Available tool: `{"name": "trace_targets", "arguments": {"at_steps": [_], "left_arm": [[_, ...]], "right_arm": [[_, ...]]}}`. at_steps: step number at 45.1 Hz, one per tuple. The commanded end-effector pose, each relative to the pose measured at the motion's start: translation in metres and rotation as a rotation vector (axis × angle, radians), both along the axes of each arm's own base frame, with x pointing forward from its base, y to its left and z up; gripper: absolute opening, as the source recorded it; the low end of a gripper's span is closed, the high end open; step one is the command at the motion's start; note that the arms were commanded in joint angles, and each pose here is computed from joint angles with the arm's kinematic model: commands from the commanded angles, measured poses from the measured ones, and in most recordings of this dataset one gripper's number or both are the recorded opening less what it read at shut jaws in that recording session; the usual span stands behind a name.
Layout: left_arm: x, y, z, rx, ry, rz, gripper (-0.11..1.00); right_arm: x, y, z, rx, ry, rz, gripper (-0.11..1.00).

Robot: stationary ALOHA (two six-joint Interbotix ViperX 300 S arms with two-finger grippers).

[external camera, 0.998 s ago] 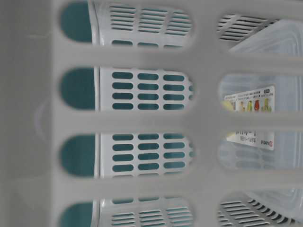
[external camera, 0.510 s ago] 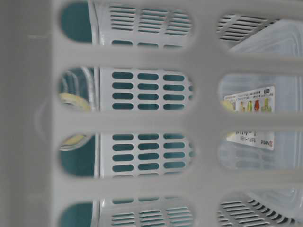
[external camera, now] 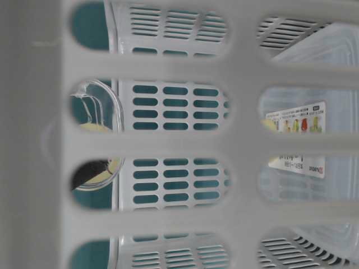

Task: Pick up the tape dispenser from the shopping basket with the left arm.

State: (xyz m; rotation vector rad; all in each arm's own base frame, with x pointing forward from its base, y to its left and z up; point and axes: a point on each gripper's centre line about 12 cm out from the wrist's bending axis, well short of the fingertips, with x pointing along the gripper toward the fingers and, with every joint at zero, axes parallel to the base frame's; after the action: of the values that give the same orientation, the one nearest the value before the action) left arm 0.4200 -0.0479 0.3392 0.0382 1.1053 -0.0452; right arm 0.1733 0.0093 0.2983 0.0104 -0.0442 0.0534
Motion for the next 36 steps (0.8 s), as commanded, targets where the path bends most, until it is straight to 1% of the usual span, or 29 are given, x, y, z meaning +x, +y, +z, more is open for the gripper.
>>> {"name": "trace_targets", "arguments": {"at_steps": [1, 36], "left_arm": [[-0.0050, 0.0003, 0.0159, -0.002, -0.045, -0.003, 0.30], [-0.0057, -0.0009, 0.0104, -0.004, -0.031, 0.002, 0.30]], "right_arm": [[0.0011, 0.0006, 0.0017, 0.005, -0.001, 0.003, 0.73], [0.0008, 0.0003, 0.0002, 0.003, 0.000, 0.001, 0.73]]}}
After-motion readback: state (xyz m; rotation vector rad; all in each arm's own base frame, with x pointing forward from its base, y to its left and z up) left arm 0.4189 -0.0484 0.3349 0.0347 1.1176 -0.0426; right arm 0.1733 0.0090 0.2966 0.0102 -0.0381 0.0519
